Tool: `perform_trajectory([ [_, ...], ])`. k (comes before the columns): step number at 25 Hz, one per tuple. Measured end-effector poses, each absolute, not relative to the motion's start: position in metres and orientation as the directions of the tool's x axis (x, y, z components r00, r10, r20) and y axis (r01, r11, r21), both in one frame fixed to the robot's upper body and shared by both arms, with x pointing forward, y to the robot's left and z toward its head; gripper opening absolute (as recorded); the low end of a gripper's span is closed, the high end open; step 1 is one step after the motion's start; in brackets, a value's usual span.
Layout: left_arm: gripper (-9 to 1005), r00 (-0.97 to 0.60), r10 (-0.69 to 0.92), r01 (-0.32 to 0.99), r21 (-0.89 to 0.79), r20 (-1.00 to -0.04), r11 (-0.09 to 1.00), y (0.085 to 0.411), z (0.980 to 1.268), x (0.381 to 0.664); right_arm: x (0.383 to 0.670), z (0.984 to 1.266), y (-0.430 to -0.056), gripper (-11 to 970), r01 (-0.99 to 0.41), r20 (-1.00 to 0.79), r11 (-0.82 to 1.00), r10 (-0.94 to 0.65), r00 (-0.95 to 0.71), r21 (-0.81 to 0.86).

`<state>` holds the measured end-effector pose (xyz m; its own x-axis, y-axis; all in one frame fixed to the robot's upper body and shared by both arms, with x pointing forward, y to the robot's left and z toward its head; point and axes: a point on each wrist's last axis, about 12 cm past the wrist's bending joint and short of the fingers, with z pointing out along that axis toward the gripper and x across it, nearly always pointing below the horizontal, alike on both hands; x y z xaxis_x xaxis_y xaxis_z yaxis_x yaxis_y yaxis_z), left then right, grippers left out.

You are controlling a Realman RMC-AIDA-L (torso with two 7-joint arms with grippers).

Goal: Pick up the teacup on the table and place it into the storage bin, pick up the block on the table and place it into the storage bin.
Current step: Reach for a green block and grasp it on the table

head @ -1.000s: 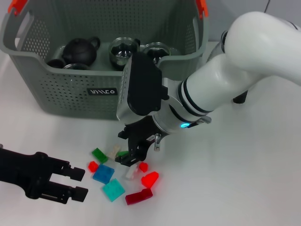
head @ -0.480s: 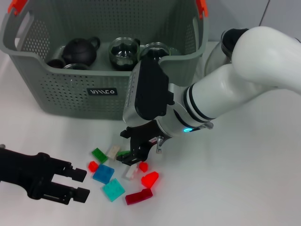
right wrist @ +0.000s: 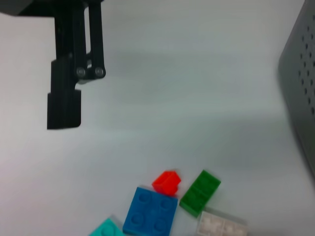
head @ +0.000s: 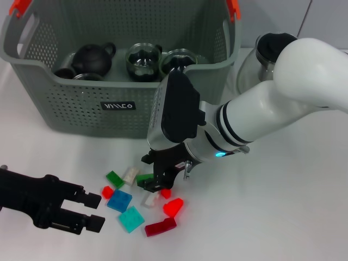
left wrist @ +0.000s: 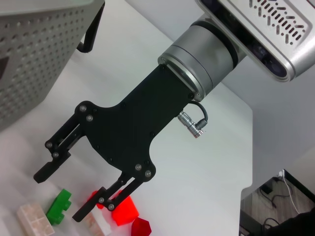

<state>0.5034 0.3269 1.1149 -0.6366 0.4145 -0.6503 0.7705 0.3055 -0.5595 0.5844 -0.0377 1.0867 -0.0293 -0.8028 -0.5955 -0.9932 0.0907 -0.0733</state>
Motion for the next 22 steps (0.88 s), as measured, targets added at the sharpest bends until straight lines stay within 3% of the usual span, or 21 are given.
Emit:
perform_trajectory([
  [22,677,-0.639,0.419,0.769,-0.557,-0.645,0.314,0.3249,1.1131,0.5064,0.5833,1.0838,-0.0396,492,-0.994,-0.587,0.076,-0.810,-0.014,-0.080],
])
